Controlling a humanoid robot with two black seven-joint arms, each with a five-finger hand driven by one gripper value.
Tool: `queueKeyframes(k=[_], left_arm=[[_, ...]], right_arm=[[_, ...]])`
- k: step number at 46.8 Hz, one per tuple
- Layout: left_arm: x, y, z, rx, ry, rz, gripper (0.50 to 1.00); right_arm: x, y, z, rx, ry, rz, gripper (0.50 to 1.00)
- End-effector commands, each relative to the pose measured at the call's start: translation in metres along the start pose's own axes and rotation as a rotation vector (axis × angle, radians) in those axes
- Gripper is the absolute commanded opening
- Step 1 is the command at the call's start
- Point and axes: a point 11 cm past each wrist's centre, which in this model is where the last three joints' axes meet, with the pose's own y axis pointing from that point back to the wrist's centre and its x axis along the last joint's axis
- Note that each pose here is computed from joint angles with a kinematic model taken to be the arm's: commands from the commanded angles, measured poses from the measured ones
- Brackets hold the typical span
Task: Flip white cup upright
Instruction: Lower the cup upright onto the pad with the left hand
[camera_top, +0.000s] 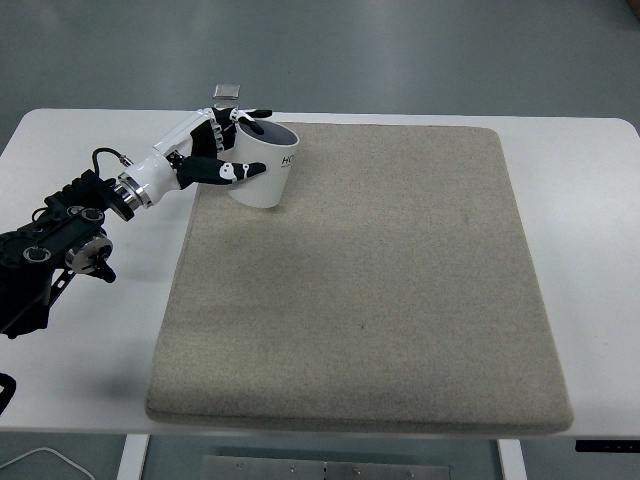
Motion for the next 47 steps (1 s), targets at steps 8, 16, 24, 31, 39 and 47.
queueKeyframes(k=[8,16,24,31,39,47], left_arm=[[-0.001,-0.001,-0.001,0.001,-0.053,0.048,0.500],[-0.003,-0.008,0.008,-0.031,-0.096,0.095,0.500],[-0.015,-0.011,0.001,-0.020,-0.128,0.084,0.500],[-0.017,-0.004,-0.011,0.007,-0.141,0.091,0.500],[-0.021,-0.003,-0.015,0.012,-0.130,0.090,0.500],[-0.033,-0.009,-0.017,0.003,-0.108,0.080,0.501]], right_arm=[[0.000,0.000,0.000,-0.002,0.001,0.000,0.930],[0.000,0.000,0.000,0.000,0.000,0.000,0.930],[0.000,0.000,0.000,0.000,0.001,0.000,0.930],[0.000,0.000,0.000,0.000,0.000,0.000,0.930],[0.000,0.000,0.000,0.000,0.000,0.000,0.930],[0.000,0.000,0.000,0.000,0.000,0.000,0.930]])
